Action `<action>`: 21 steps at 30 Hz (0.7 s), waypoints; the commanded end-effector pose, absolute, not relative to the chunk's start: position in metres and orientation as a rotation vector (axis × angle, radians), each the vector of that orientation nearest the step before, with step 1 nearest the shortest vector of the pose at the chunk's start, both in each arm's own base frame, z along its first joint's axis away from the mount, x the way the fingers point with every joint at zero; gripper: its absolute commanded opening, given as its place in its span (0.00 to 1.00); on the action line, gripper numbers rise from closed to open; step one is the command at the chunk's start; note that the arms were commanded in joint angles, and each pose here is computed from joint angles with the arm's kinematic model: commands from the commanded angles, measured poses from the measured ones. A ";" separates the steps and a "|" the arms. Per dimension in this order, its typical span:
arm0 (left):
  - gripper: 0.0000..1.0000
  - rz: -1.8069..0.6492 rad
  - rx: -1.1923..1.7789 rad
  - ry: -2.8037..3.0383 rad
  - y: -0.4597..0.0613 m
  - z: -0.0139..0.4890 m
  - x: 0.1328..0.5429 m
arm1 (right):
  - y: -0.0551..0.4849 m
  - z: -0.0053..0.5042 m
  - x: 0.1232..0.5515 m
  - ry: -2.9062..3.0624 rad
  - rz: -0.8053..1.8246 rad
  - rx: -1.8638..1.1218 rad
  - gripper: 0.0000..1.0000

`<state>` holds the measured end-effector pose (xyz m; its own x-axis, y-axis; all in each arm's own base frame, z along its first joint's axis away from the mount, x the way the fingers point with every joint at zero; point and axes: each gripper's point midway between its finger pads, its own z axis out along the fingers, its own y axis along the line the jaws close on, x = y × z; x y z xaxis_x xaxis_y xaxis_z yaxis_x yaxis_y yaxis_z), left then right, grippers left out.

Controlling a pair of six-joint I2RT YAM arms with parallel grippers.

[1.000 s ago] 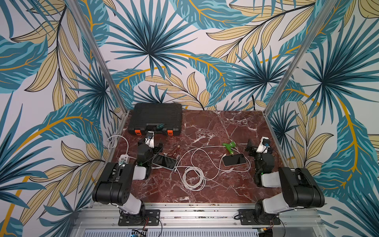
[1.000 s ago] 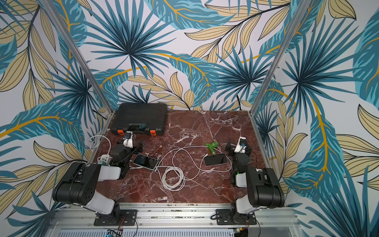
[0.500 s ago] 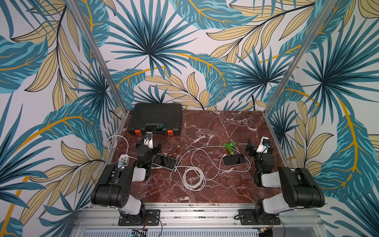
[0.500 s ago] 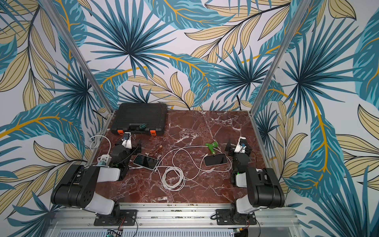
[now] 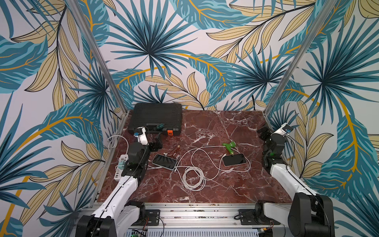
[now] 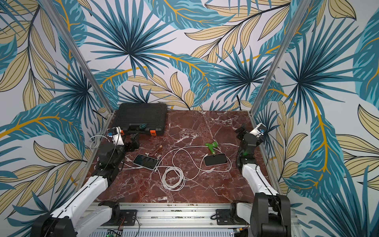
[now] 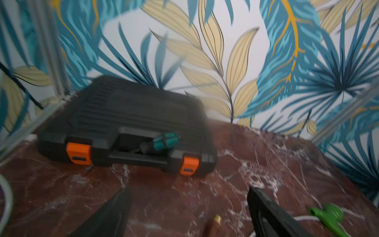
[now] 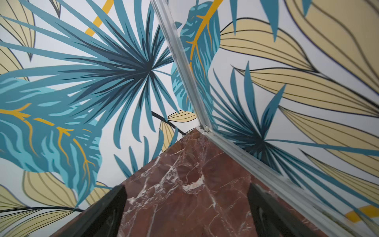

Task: Plug the charging cable into the phone
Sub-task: Pick up the charging cable from the center of the board.

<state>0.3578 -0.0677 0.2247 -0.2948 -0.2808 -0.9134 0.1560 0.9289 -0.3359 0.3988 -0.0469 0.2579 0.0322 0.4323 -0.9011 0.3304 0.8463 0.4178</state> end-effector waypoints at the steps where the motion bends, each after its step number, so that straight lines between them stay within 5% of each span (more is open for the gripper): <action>1: 0.87 -0.542 0.111 2.110 -0.120 0.197 0.326 | -0.001 0.177 0.386 1.985 0.299 0.602 0.93; 11: 0.77 -0.294 0.370 2.477 -0.178 0.146 0.286 | 0.041 0.133 0.353 2.275 0.448 0.452 0.86; 21: 0.62 0.043 0.324 2.703 -0.156 0.094 0.273 | 0.062 0.127 0.339 2.317 0.541 0.355 0.83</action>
<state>0.2786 -0.1719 0.0940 -0.8637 0.2528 -0.4359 0.2751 0.9613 0.0125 0.3516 0.0502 0.1389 -0.6558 0.4303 -0.6204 0.1339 0.8750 0.4653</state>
